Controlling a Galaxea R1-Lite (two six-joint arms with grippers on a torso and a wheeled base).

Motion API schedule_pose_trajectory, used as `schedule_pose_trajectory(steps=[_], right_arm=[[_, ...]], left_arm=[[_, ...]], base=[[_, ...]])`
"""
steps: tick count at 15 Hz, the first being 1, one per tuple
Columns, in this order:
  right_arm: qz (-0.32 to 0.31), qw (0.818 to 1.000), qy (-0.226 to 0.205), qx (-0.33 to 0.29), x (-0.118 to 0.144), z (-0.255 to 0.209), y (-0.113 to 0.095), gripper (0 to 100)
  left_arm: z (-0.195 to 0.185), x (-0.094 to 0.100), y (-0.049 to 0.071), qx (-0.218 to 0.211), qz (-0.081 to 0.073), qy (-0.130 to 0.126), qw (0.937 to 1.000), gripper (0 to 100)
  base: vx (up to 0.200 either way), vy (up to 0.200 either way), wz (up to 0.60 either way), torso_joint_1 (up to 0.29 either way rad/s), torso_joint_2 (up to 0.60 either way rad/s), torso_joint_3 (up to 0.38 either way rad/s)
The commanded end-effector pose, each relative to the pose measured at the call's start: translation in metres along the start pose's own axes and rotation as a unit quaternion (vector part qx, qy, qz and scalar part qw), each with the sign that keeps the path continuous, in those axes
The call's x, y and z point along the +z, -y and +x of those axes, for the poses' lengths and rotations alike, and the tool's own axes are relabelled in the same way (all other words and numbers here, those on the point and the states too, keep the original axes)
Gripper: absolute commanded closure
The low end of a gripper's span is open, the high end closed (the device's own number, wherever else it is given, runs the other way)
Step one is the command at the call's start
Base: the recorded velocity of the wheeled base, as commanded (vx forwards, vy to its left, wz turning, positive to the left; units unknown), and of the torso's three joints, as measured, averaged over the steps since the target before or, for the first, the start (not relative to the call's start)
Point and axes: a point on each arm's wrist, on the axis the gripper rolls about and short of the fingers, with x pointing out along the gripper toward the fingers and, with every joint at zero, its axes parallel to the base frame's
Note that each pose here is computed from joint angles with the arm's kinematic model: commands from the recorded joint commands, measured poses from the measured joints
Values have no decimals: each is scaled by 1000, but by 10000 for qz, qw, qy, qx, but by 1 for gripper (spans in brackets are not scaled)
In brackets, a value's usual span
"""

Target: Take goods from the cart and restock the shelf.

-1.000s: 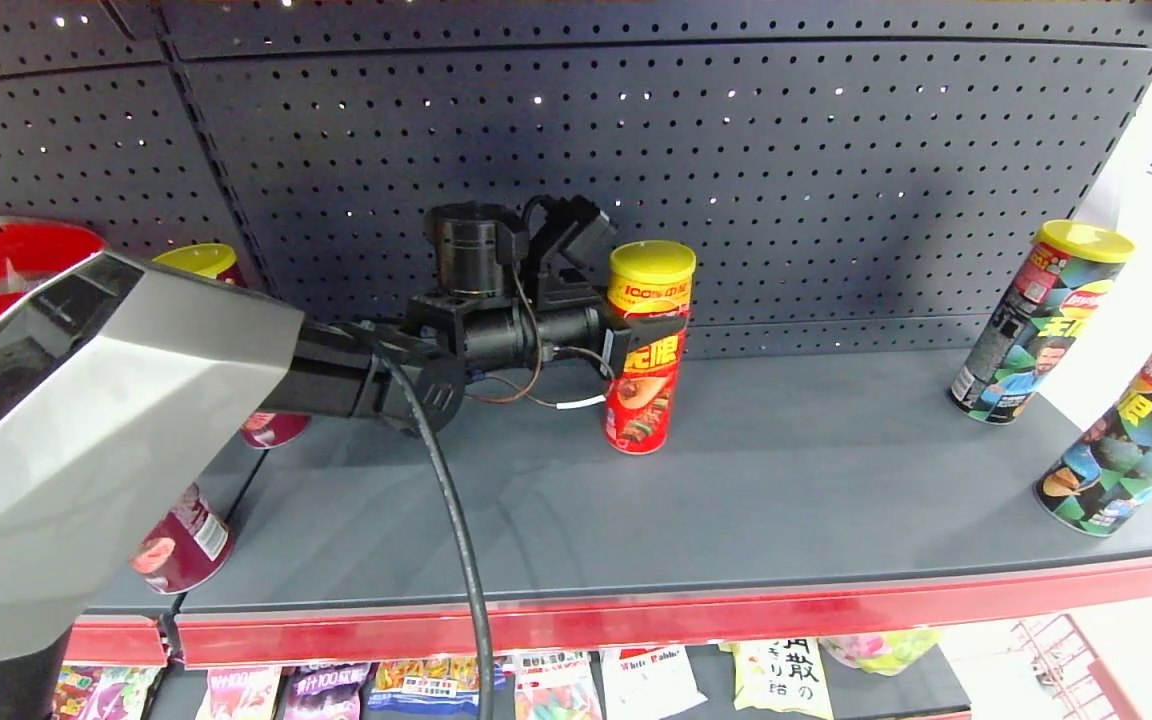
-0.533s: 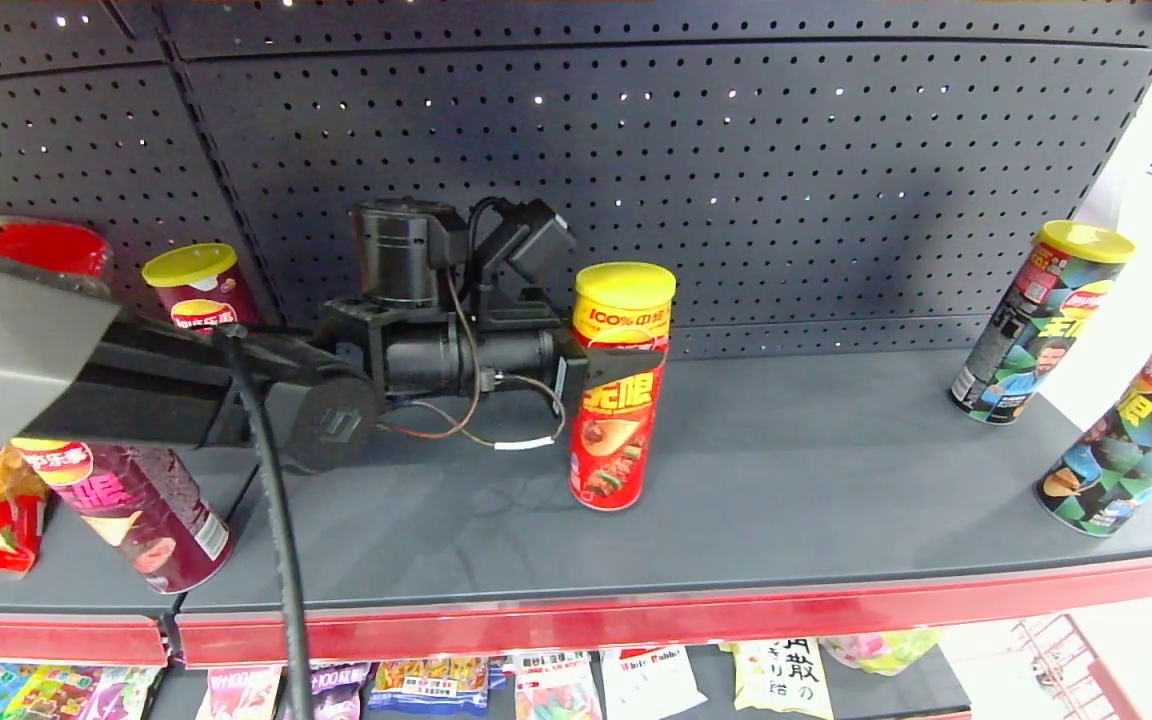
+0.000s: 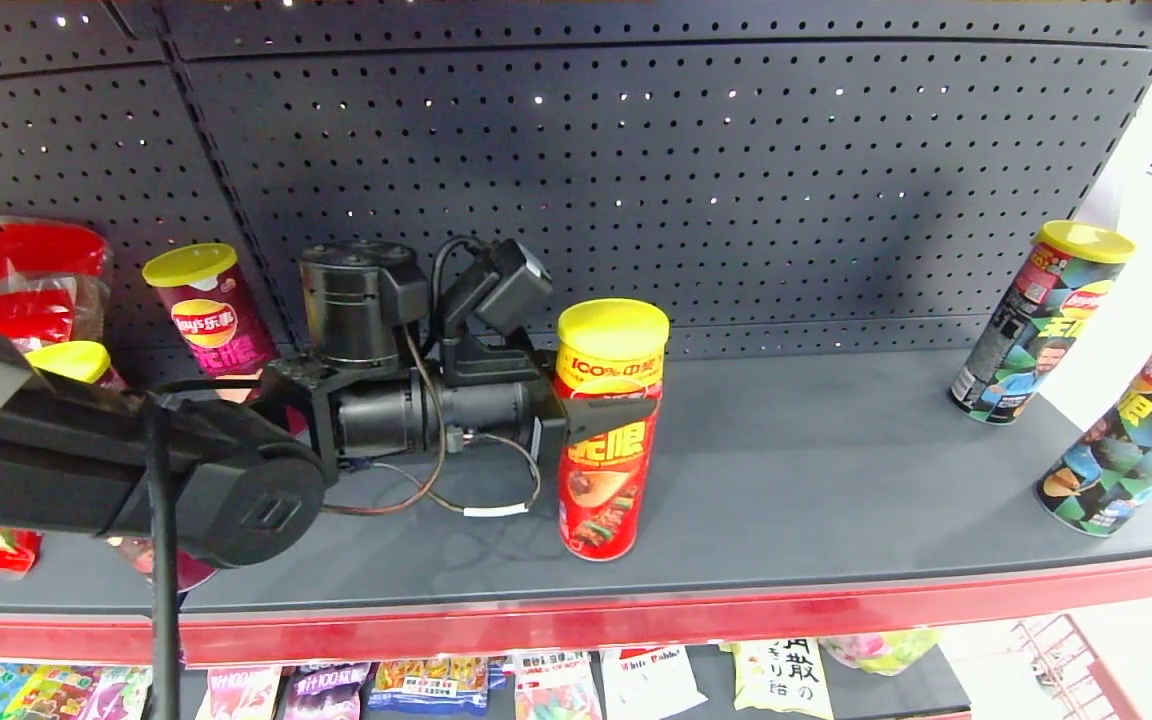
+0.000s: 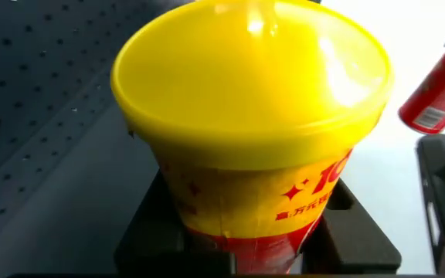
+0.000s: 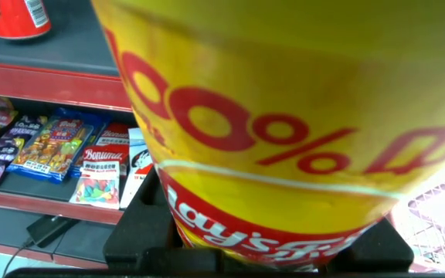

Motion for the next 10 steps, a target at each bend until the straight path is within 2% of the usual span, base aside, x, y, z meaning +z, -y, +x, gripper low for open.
schedule_pose_trajectory(steps=[1, 6, 10], right_arm=[[-2, 10000, -3, 0, 0, 0, 0, 100], [-2, 10000, -3, -8, 0, 0, 0, 100], [-2, 10000, -3, -8, 0, 0, 0, 100]], left_arm=[[2, 0, 4, -78, -12, -2, 10000, 100], [12, -7, 5, -146, 81, 111, 9998, 100], [19, -12, 8, -217, 65, 102, 9997, 100]], base=[[0, 0, 0, 0, 0, 0], [0, 0, 0, 0, 0, 0], [0, 0, 0, 0, 0, 0]])
